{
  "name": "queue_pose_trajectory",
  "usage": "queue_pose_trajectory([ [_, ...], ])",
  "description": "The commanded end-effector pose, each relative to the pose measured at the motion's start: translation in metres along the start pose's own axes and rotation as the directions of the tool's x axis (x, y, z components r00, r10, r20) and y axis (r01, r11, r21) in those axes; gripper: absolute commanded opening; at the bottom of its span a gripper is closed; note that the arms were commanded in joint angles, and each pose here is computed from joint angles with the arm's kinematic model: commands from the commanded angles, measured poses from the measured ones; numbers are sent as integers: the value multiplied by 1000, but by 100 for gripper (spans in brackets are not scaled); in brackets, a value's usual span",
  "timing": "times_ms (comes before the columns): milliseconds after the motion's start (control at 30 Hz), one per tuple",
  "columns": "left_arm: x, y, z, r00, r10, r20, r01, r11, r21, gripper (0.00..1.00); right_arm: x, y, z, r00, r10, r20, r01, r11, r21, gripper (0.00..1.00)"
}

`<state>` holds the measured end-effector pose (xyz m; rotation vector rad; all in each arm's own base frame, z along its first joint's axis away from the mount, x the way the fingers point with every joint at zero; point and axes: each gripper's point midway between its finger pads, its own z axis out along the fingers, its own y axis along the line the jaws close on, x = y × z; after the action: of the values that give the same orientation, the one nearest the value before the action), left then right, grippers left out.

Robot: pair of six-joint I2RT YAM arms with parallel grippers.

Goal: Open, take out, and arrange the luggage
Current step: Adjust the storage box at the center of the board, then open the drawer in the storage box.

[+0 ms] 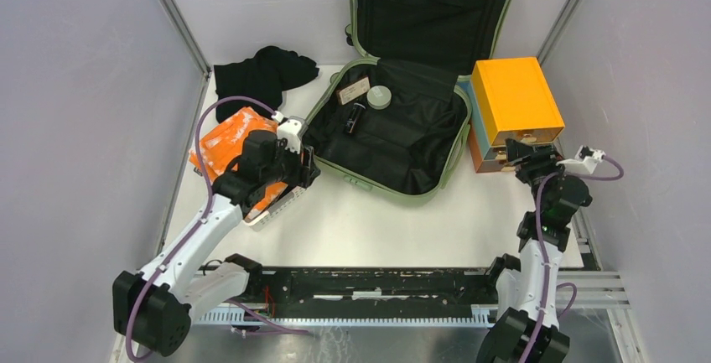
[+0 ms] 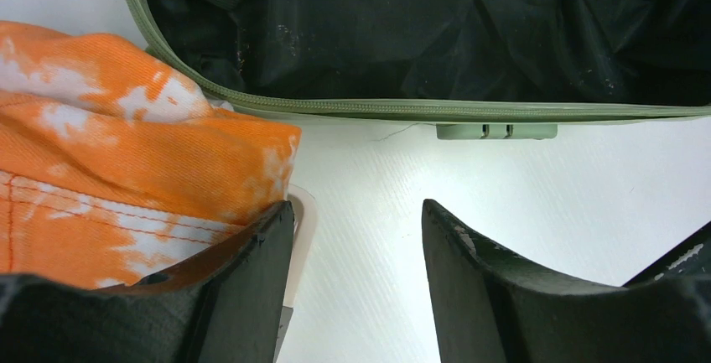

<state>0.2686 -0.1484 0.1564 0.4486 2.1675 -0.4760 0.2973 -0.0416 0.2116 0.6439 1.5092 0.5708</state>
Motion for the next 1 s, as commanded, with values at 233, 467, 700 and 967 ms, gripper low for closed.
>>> queue_pose_trajectory([
  [233,-26,-3,-12,994,50,98,-49,999,-6,64,-33,11,-10,947,240,214,-208,965,-159,64],
  [467,-27,-5,-13,994,53,100,-53,999,0,64,-40,-2,-6,922,301,244,-276,952,-134,65],
  [700,-27,-3,-12,993,54,100,-54,999,-7,64,-36,-16,0,910,343,235,-332,939,-84,65],
  [967,-26,-2,-13,994,56,98,-55,998,-16,64,-39,-16,5,893,384,235,-367,923,-111,64],
])
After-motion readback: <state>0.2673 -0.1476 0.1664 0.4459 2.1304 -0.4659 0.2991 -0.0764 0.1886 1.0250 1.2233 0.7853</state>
